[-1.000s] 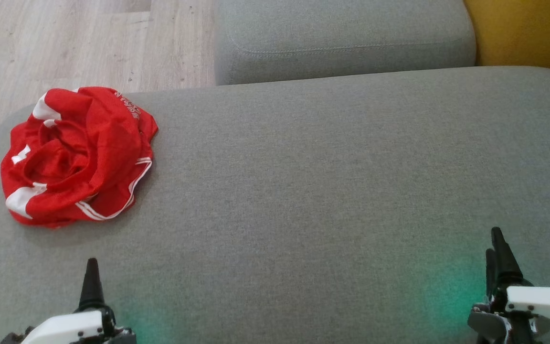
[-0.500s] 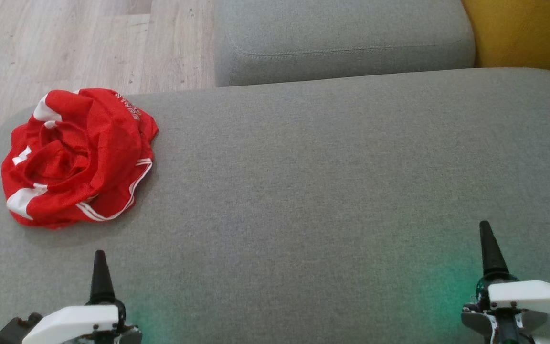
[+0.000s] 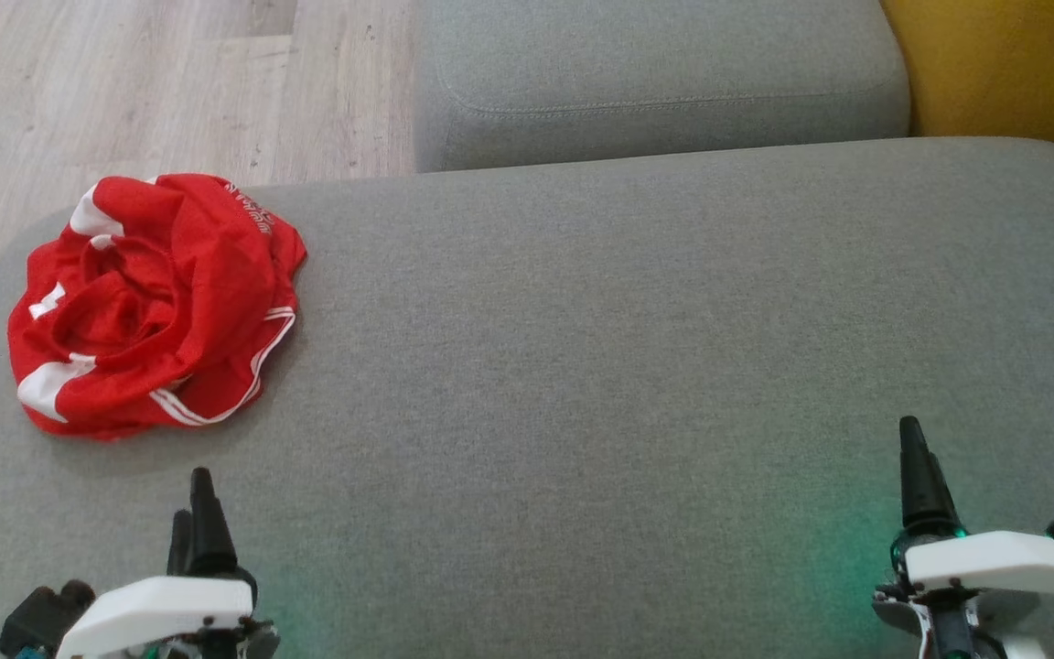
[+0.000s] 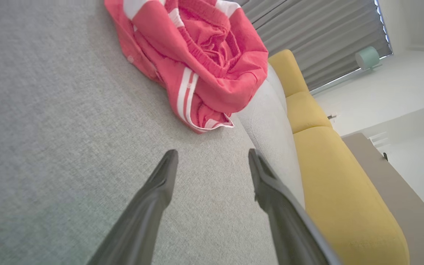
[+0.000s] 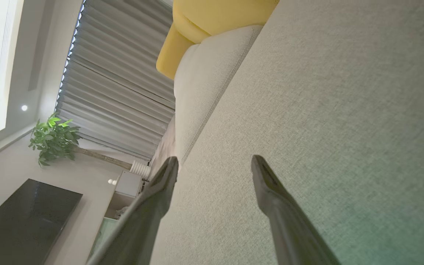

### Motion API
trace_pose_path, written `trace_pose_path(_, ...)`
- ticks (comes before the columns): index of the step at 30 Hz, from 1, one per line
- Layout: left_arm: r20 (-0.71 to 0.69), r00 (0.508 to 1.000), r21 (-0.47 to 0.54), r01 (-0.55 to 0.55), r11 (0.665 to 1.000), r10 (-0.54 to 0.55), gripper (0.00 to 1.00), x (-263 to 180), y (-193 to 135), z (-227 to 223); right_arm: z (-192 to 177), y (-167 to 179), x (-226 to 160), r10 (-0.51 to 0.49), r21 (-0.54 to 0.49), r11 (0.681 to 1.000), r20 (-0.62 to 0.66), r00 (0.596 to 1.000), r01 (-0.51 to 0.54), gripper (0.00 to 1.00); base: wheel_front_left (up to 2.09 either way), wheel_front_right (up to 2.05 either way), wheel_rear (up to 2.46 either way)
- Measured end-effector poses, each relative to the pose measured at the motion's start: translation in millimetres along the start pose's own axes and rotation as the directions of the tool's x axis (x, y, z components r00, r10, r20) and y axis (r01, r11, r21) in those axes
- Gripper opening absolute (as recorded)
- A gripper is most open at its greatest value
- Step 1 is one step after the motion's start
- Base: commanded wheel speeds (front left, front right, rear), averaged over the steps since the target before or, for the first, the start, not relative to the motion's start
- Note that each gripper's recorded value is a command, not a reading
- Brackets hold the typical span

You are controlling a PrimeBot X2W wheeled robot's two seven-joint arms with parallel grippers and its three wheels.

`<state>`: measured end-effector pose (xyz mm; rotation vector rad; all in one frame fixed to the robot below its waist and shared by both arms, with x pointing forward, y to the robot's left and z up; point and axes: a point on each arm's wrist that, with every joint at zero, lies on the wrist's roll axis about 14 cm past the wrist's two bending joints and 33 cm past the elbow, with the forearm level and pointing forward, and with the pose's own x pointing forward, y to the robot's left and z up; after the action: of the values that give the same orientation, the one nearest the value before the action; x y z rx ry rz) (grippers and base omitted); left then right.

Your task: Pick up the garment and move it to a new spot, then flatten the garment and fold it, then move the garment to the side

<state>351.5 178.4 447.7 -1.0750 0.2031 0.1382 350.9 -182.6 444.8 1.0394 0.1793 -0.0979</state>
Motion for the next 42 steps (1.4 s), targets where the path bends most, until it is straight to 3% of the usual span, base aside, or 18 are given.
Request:
trace_pose_path(17,0.028,0.999,0.175,0.029,0.984,-0.035,1.0,-4,-9,1,-1,20,-1,0.067,-0.214,0.975,0.009,0.998,-0.064,1.0,0.0,0.0,0.0)
trace_pose_path(25,0.053,0.997,0.287,0.038,0.957,-0.056,1.0,-5,-16,4,-4,27,-1,0.097,-0.312,0.946,0.006,0.995,-0.09,1.0,0.0,0.0,0.0)
trace_pose_path(42,0.083,0.991,0.537,0.045,0.842,-0.106,1.0,-5,-31,3,-5,39,1,0.15,-0.519,0.846,0.008,0.989,-0.124,1.0,0.0,0.0,0.0)
